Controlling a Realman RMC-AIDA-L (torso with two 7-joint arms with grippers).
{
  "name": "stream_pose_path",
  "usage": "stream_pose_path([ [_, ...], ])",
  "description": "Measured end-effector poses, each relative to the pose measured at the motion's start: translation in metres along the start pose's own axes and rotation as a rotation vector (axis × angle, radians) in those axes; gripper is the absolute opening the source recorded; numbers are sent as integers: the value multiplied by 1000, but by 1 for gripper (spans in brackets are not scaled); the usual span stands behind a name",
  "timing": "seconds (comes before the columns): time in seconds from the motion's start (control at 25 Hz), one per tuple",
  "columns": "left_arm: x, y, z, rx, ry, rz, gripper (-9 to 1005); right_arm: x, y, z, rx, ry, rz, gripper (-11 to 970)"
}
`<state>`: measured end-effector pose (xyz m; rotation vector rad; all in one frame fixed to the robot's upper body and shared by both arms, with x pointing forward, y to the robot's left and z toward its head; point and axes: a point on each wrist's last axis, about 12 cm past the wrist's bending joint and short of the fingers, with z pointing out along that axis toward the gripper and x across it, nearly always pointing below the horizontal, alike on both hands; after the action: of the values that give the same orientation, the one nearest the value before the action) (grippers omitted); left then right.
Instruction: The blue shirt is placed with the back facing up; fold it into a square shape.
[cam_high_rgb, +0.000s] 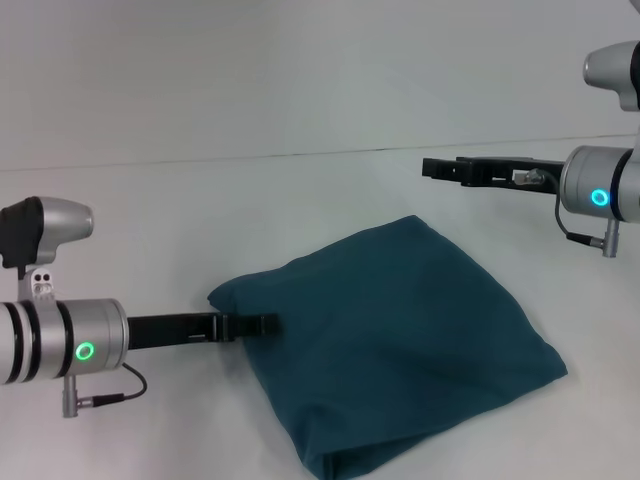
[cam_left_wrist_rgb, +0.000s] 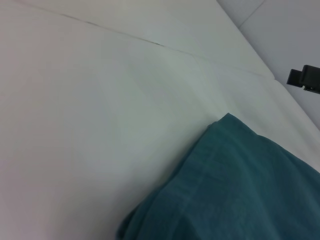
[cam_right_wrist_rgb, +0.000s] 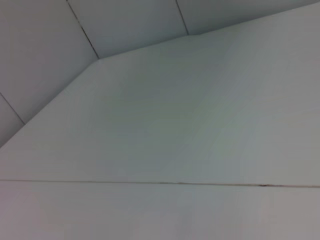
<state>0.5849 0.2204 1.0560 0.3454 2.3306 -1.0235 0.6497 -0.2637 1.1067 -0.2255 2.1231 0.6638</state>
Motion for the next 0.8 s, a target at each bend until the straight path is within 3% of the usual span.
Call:
stream_pose_path([
  [0.64,-20,-5,6,-21,-32,71,100,4,1,2,1,6,-2,637],
  [0.8,-33,-10,10,-31,-43,116,71,6,3,4,-1,6,-9,637],
])
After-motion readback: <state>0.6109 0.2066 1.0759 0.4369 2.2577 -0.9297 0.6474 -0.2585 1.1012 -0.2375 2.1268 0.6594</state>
